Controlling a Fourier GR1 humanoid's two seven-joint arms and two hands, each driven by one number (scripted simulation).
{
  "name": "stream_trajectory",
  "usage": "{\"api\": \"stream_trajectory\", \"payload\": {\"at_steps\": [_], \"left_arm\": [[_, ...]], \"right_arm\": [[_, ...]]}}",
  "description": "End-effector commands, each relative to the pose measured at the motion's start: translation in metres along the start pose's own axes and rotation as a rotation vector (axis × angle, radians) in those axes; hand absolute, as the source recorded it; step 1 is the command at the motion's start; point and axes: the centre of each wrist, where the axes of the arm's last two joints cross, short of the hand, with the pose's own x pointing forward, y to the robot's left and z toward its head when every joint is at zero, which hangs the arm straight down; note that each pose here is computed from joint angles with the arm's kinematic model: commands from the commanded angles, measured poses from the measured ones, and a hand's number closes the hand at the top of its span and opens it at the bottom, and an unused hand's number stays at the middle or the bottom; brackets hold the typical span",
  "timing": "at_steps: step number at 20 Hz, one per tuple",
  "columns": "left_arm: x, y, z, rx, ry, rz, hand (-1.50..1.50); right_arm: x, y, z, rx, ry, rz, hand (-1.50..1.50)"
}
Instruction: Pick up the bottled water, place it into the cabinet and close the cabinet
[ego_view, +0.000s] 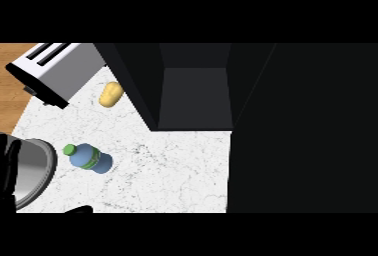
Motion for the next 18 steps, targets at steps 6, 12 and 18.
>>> {"api": "stream_trajectory", "payload": {"at_steps": [6,12,18], "left_arm": [[-0.028,-0.006,-0.009,0.090,0.003,-0.037,-1.50],[-0.072,0.002,-0.007,0.144,0.056,-0.091,-1.50],[-0.116,0.017,-0.005,0.132,0.107,-0.057,-1.50]], "right_arm": [[0.010,0.005,0.027,0.004,-0.028,0.014,-1.50],[0.028,0.016,0.031,-0.011,-0.035,0.028,-1.50],[0.037,0.011,0.042,-0.001,-0.015,0.033,-1.50]]}}
